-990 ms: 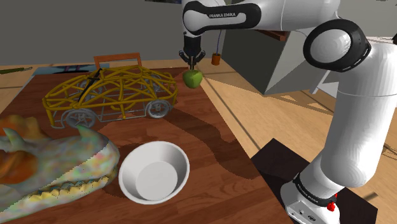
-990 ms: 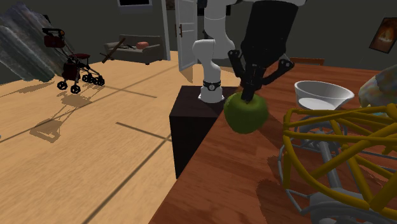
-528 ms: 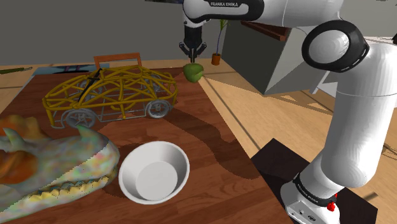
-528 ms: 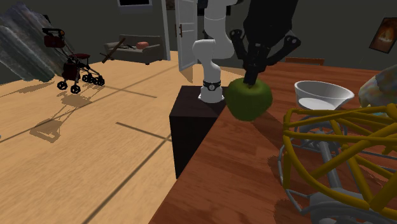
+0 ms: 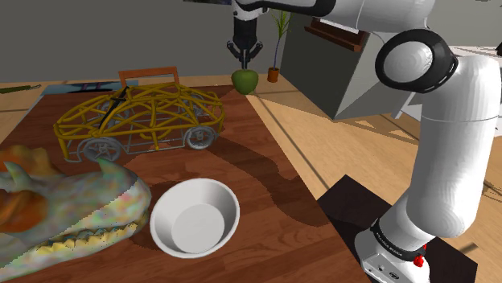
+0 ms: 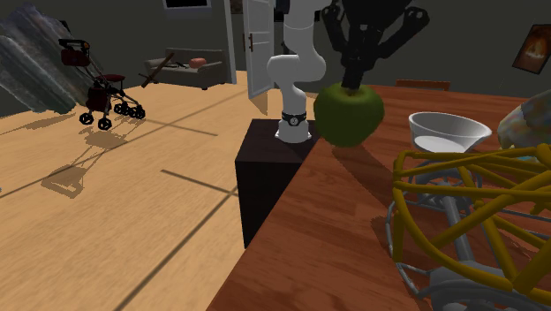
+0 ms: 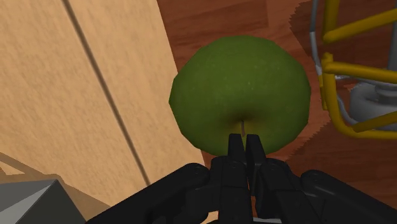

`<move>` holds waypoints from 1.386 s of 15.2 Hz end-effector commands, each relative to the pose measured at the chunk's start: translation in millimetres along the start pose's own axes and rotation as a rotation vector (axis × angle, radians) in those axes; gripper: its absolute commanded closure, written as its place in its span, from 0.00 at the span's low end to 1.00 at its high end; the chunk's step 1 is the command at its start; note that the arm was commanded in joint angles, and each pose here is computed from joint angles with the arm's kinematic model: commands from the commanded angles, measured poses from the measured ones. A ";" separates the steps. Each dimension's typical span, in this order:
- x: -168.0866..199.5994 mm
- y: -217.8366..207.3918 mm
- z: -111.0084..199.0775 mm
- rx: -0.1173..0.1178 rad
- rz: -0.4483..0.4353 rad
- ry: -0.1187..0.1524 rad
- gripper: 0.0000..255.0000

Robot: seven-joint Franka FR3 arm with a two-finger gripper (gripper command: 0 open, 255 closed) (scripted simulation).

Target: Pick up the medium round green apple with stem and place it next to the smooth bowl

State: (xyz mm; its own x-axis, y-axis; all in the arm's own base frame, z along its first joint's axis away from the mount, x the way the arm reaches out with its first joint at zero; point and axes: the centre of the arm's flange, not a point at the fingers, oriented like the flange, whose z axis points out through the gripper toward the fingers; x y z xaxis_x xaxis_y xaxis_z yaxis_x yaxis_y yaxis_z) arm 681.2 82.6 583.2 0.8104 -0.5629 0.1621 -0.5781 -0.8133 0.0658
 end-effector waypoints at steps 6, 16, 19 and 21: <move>-65.6 -41.9 -19.2 0.000 0.000 0.000 1.00; -176.0 -110.3 -42.8 0.000 0.000 0.000 1.00; -209.1 -130.8 -49.8 0.000 0.000 0.000 1.00; -231.2 -144.5 -54.5 0.000 0.000 0.000 1.00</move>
State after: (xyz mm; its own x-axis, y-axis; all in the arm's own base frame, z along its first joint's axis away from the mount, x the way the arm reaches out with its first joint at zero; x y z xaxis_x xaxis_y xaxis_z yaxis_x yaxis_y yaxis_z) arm 577.8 325.7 590.2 0.8112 -0.5620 0.1617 -0.5771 -0.8140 0.0658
